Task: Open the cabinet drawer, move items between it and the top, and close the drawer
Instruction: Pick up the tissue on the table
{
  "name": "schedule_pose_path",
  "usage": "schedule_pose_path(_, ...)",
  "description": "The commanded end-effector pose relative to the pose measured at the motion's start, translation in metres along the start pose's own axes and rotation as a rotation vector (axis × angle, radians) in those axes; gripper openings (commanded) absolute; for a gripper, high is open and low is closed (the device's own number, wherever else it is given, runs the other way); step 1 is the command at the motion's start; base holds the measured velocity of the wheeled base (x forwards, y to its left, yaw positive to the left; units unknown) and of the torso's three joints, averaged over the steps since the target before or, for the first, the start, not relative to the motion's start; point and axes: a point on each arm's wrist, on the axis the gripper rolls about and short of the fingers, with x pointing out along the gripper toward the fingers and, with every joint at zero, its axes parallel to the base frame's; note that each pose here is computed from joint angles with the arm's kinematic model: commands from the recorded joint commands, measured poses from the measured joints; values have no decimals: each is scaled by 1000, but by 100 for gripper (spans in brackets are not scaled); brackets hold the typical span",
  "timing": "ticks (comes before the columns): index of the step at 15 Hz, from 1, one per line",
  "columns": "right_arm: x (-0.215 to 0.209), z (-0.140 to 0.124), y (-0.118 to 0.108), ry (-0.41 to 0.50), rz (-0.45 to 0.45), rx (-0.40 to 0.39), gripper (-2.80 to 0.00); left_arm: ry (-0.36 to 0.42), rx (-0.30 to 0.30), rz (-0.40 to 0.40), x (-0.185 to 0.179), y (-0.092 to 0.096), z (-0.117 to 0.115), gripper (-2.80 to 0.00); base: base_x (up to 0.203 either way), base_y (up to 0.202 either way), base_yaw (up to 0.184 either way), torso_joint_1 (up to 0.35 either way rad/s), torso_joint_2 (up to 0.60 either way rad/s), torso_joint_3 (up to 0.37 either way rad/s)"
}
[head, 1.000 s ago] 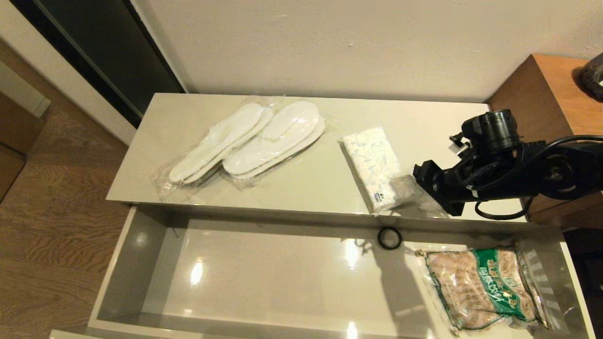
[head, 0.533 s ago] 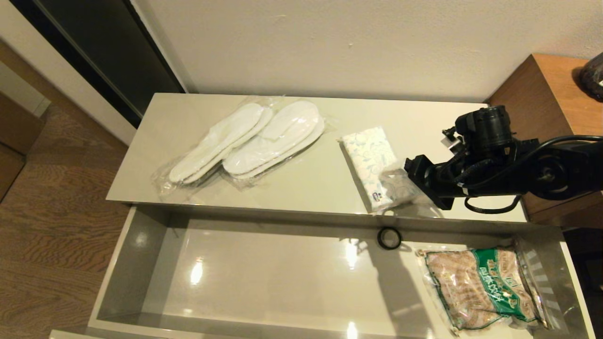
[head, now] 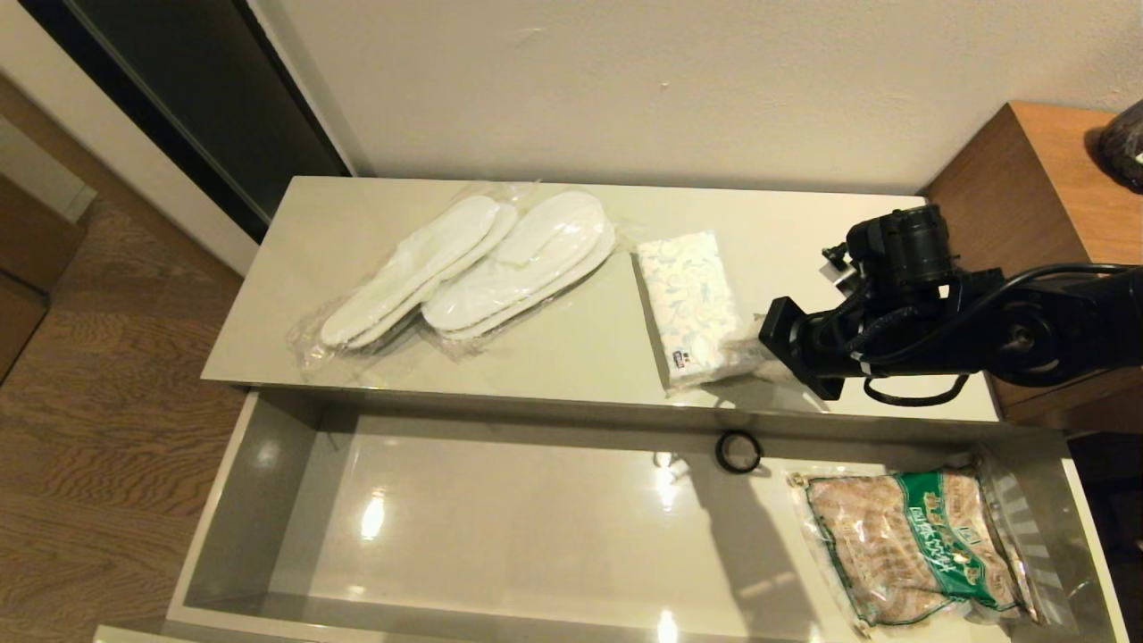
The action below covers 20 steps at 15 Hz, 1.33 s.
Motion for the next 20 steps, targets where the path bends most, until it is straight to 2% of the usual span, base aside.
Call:
schedule_pose_path(1,-1,-1,2,3,7,2,-280,1,-1,1,0,0,0,-280,0,0,0,0,0,0)
schedule_pose_path(8,-1,-2,1,12,-2,9,-280,1,-1,1,0,0,0,-280,0,0,0,0,0,0)
schedule_pose_path(11,-6,-3,3,35,1,-25,-280,0,-1,1,0,0,0,-280,0,0,0,0,0,0)
schedule_pose_path(15,-36,-4,12,15,26,-50,-280,1,-1,1,0,0,0,-280,0,0,0,0,0,0)
schedule_pose_path(20,-67,-19,6,36,4,-43,-280,0,-1,1,0,0,0,-280,0,0,0,0,0,0)
